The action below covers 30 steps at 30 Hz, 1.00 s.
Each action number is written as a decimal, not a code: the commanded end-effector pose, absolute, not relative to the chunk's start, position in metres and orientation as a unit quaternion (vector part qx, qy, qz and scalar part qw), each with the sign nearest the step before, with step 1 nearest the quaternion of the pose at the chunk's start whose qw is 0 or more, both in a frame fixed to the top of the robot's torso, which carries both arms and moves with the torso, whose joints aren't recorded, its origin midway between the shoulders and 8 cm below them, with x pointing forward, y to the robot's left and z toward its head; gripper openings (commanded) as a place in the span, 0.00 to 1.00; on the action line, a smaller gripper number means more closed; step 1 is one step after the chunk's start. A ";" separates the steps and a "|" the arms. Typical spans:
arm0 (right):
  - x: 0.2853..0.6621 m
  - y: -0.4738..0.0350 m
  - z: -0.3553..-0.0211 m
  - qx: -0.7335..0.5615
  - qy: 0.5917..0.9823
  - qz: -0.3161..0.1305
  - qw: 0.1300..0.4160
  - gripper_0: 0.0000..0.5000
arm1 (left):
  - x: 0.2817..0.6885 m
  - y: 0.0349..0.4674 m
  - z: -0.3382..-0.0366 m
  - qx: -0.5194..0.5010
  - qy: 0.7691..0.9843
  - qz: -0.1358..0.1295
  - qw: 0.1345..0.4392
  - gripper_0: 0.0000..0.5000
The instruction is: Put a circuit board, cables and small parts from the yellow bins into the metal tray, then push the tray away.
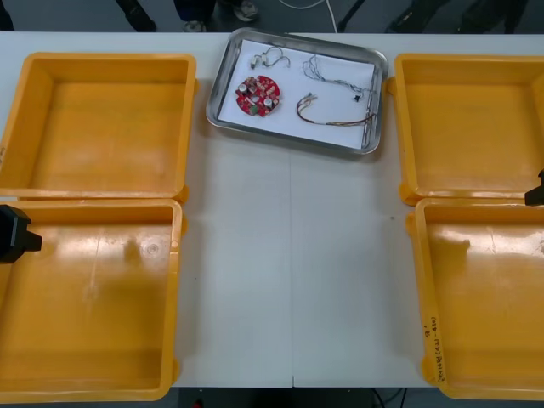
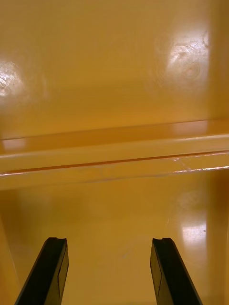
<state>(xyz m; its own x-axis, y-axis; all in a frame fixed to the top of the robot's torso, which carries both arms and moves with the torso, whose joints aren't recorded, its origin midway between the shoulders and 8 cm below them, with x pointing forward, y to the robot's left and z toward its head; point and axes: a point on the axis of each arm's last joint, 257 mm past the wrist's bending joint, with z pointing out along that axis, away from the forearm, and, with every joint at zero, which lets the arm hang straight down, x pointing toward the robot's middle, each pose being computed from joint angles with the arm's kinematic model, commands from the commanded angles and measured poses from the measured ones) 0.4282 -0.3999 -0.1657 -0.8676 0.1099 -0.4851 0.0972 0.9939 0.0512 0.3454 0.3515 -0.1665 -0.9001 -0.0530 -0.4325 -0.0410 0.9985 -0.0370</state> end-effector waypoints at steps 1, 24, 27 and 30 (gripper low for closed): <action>0.425 -0.410 -0.169 0.036 0.967 -0.007 0.254 1.00 | 0.341 0.365 -0.156 0.017 0.973 0.019 0.230 1.00; 0.409 -0.400 -0.188 0.033 0.975 0.013 0.221 1.00 | 0.341 0.365 -0.156 0.017 0.973 0.019 0.230 1.00; 0.409 -0.400 -0.188 0.033 0.975 0.013 0.221 1.00 | 0.341 0.365 -0.156 0.017 0.973 0.019 0.230 1.00; 0.409 -0.400 -0.188 0.033 0.975 0.013 0.221 1.00 | 0.341 0.365 -0.156 0.017 0.973 0.019 0.230 1.00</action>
